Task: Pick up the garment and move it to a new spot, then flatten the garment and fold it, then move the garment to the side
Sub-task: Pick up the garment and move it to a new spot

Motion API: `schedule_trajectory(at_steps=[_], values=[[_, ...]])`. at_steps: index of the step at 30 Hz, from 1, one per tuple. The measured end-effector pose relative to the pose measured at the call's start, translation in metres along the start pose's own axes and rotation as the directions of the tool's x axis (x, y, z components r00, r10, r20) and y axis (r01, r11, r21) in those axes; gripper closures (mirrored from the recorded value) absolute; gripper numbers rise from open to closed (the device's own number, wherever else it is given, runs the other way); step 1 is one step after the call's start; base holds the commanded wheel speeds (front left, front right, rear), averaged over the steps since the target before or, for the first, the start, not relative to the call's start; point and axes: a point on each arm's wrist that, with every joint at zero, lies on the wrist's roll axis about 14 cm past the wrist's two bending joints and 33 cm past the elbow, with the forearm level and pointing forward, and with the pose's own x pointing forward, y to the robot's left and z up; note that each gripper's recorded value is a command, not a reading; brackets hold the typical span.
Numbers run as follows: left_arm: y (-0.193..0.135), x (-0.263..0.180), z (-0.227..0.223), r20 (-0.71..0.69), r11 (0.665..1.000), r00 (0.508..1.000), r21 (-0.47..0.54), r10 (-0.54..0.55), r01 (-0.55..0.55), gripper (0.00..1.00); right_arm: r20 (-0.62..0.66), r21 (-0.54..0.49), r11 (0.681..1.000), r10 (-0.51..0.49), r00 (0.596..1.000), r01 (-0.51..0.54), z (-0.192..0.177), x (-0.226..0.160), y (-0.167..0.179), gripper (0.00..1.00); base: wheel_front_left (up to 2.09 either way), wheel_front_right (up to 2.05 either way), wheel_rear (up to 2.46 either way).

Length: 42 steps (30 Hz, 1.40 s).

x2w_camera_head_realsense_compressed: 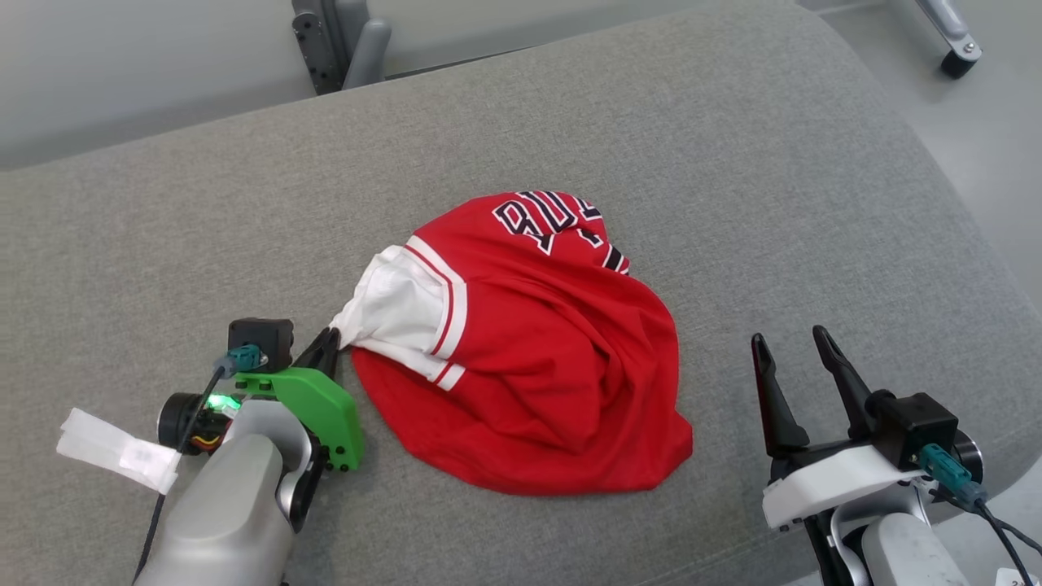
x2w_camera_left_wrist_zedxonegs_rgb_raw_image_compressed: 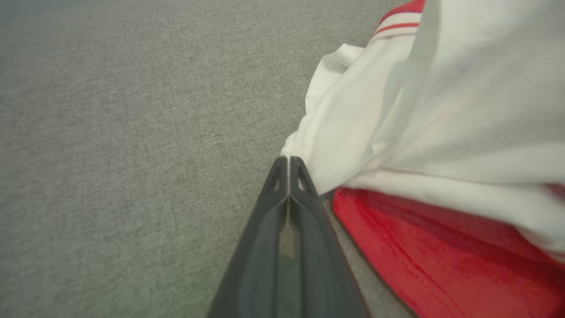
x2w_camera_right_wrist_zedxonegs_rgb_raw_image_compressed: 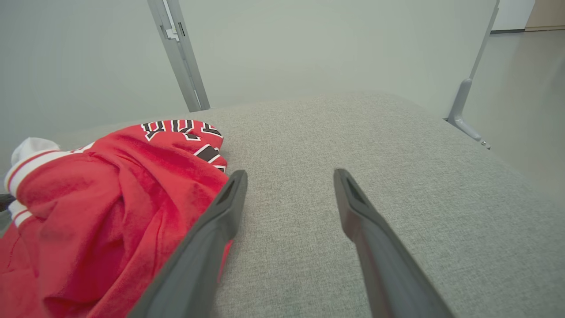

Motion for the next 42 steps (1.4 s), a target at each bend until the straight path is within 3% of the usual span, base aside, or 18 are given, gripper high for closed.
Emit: schedule_trajectory(at_steps=[2,3,11,17,26,33,42], values=[[-0.003,-0.003,0.007,0.044,0.999,0.999,-0.035,-0.003,0.004,0.11,0.005,-0.003,1.0,0.008,1.0,-0.008,0.001,0.0,0.002,0.0,0.0,0.0,0.0],[-0.005,-0.005,0.012,0.071,0.999,0.997,-0.049,-0.005,0.009,0.0,0.004,-0.003,1.0,0.013,1.0,-0.013,0.001,-0.001,0.004,0.0,0.0,0.0,0.0],[-0.03,-0.037,0.071,0.354,0.976,0.935,-0.188,-0.032,0.105,0.0,0.005,-0.017,0.999,0.029,1.0,-0.028,0.001,-0.013,0.008,0.0,0.0,0.0,0.0],[-0.011,-0.091,0.092,0.505,0.98,0.86,-0.195,0.074,0.03,0.0,0.038,-0.048,0.997,0.055,0.998,-0.053,0.011,-0.014,0.014,0.0,0.0,0.0,0.0],[0.023,-0.151,0.043,0.473,0.961,0.847,-0.237,0.243,-0.144,0.0,0.123,-0.081,0.993,0.09,0.988,-0.081,0.037,-0.005,0.023,0.0,0.0,0.0,0.0],[0.043,-0.181,0.021,0.454,0.948,0.835,-0.21,0.31,-0.238,0.0,0.119,-0.093,0.99,0.119,0.986,-0.109,0.036,-0.002,0.032,0.0,0.0,0.0,0.0],[0.062,-0.217,-0.002,0.435,0.908,0.8,-0.254,0.414,-0.332,0.0,0.097,-0.105,0.985,0.149,0.984,-0.139,0.029,-0.008,0.04,0.0,0.0,0.0,0.0]])
